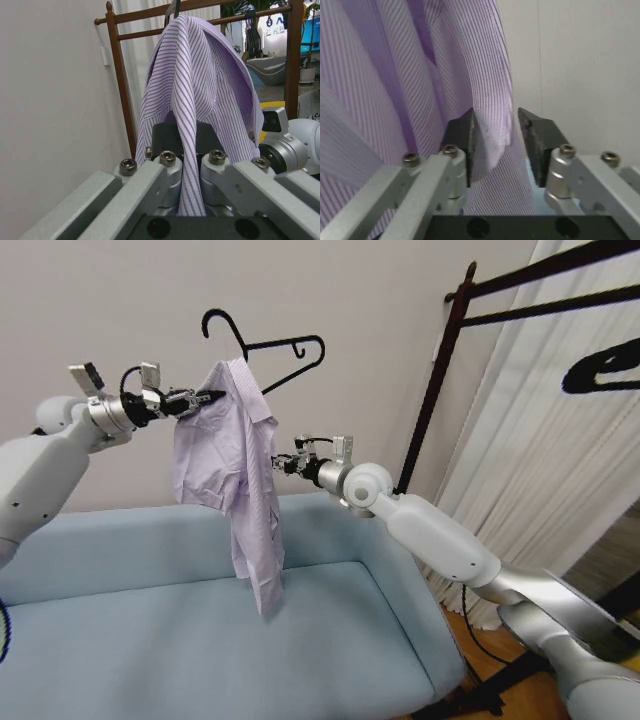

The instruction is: Pick up the clothes from the sofa and hang them on the clothes hanger.

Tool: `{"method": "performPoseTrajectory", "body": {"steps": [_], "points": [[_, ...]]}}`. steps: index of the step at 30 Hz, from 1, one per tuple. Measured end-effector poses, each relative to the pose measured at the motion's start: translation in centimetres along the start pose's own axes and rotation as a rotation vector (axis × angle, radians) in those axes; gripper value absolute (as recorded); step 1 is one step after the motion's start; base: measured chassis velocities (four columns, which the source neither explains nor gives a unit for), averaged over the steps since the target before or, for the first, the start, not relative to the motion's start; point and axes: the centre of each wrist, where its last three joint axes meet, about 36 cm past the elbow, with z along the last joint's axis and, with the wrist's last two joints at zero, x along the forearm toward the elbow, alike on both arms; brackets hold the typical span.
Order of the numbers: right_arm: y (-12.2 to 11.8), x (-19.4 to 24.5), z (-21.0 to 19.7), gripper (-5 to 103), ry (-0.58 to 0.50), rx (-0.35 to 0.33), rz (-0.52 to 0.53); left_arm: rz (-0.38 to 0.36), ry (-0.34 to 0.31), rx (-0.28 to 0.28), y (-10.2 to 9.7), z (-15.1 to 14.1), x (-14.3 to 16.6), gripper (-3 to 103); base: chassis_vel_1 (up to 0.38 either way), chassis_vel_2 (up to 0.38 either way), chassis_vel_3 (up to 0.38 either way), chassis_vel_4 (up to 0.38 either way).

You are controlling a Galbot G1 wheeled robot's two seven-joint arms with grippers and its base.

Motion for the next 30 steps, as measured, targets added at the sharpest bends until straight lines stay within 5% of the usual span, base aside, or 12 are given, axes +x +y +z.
{"method": "performPoseTrajectory", "body": {"steps": [8, 30], "points": [[-0.4, 0.3, -0.9, 1, -0.035, -0.005, 0.034, -0.005, -0.015, 0.0, -0.5, 0.3, 0.6, 2, 0.0, 0.0, 0.0, 0.0], [-3.8, 3.0, -8.0, 1, -0.18, 0.089, 0.136, -0.036, 0.025, 0.014, -2.2, 3.7, 2.2, 2, 0.0, 0.0, 0.0, 0.0]]}}
